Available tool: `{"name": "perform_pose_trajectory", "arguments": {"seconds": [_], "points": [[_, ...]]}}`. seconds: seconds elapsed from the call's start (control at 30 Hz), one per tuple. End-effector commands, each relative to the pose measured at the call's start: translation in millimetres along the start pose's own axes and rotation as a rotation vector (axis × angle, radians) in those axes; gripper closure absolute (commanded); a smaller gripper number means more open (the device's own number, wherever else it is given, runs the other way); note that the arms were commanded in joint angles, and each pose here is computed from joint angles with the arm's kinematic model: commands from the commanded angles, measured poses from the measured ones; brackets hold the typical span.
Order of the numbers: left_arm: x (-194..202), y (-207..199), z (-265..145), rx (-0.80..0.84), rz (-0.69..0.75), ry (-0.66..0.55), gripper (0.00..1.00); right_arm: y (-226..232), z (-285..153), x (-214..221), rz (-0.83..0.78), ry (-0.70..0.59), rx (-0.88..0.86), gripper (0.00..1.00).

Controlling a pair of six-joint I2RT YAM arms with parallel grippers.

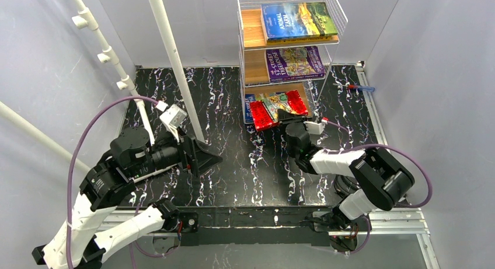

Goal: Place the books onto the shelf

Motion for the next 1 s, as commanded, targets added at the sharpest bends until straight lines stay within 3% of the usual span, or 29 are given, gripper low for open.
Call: {"name": "perform_pose_trajectory", "arguments": {"seconds": [0.0, 0.47, 0.97], "points": [[1, 3, -9, -0.029, 0.027, -0.008, 0.25, 53, 13, -13, 0.153, -0.115, -0.123, 0.99], [7, 10, -15, -0.055, 0.053, 0.002, 0.23, 39, 69, 22, 0.16, -0.171, -0.062, 0.99], [11, 9, -25, -0.055, 0.049, 0.0, 0.23, -3, 97, 34, 0.166, -0.179, 0.031, 0.99]]}}
Point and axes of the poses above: each gripper's point midway between its finger pads, its own z axis out along the fingers, its own y axis along the line the jaws close on, x = y × z, the point moved 3 cm from there along -z, back along the fingers, and after that the axes turned 1 degree about -z, right-handed, at the moved point
